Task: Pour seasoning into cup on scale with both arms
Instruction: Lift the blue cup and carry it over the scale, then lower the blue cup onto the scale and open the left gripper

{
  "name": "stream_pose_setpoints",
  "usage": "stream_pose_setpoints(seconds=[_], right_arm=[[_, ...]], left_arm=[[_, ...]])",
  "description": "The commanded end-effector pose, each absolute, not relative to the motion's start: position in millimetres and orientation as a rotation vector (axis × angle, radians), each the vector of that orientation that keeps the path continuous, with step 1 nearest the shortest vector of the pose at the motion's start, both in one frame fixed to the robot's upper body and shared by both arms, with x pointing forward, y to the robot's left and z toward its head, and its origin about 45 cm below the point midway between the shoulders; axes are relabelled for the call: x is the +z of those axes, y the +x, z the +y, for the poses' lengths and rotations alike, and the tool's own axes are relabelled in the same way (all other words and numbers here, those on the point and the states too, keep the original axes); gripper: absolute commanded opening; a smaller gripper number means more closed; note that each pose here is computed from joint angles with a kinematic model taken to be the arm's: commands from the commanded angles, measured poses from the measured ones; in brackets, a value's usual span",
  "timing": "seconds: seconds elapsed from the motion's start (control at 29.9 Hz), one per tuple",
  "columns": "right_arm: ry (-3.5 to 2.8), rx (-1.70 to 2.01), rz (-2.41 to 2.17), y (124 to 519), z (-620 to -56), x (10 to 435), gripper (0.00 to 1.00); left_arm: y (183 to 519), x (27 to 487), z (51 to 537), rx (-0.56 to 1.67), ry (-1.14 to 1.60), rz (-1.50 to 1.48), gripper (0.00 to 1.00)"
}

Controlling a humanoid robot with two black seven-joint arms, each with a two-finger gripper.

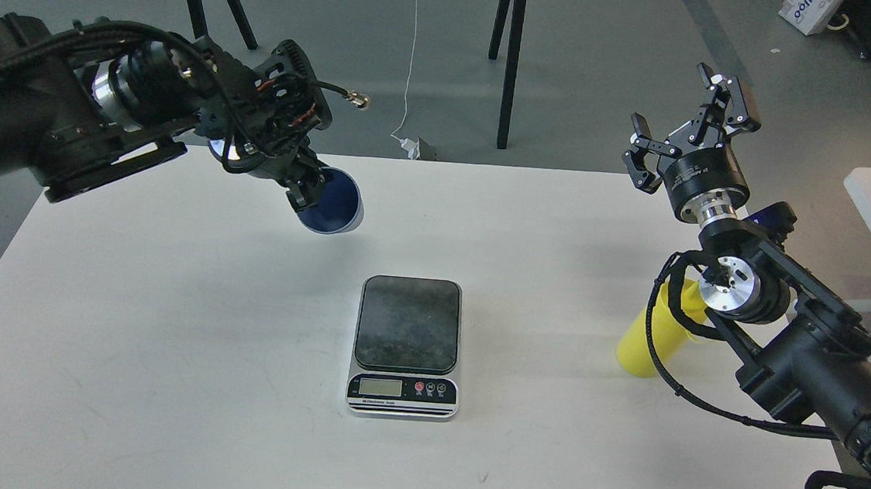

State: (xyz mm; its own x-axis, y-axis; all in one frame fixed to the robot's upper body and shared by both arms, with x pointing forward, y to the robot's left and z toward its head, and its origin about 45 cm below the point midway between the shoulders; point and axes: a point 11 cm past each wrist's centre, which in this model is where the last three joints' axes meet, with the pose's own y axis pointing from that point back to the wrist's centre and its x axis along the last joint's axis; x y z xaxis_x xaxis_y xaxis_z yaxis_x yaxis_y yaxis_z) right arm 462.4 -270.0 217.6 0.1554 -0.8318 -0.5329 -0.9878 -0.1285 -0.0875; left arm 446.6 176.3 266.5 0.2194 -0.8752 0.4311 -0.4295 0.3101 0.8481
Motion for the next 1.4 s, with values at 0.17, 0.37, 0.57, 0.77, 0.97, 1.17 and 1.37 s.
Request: stream_pose_setpoints(seconds=[0.17, 0.37, 0.57, 0.77, 0.97, 1.17, 1.37], right_arm=[[-2.02, 0.485, 1.739, 466.8, -273.6, 222.8, 0.99], [-2.018, 0.464, 1.764, 473.0, -281.0, 228.8, 0.99], [-2.014, 0.439, 1.76, 480.7, -279.8, 240.2, 0.99], [-2.014, 0.432, 1.764, 481.0, -282.4, 241.5, 0.99], [-2.027, 0.436, 1.772, 480.9, -280.2, 237.3, 0.99], [-2.029, 0.43, 1.769, 482.2, -279.6, 239.7, 0.99], [-2.028, 0.431, 1.773, 481.9, -280.3, 238.7, 0.99]], left_arm=[[430.4, 267.2, 110.0, -0.566, 1.189, -1.496, 0.07], [405.4, 263.5, 94.8, -0.636, 1.104, -1.527, 0.07], [400.1, 251.2, 107.3, -0.685, 1.128, -1.504, 0.07], [398.2, 241.1, 122.7, -0.721, 1.162, -1.477, 0.07], [387.2, 236.0, 122.7, -0.751, 1.135, -1.473, 0.07], [382.2, 229.6, 123.4, -0.772, 1.128, -1.463, 0.08], [379.3, 223.3, 123.7, -0.777, 1.122, -1.45, 0.11]])
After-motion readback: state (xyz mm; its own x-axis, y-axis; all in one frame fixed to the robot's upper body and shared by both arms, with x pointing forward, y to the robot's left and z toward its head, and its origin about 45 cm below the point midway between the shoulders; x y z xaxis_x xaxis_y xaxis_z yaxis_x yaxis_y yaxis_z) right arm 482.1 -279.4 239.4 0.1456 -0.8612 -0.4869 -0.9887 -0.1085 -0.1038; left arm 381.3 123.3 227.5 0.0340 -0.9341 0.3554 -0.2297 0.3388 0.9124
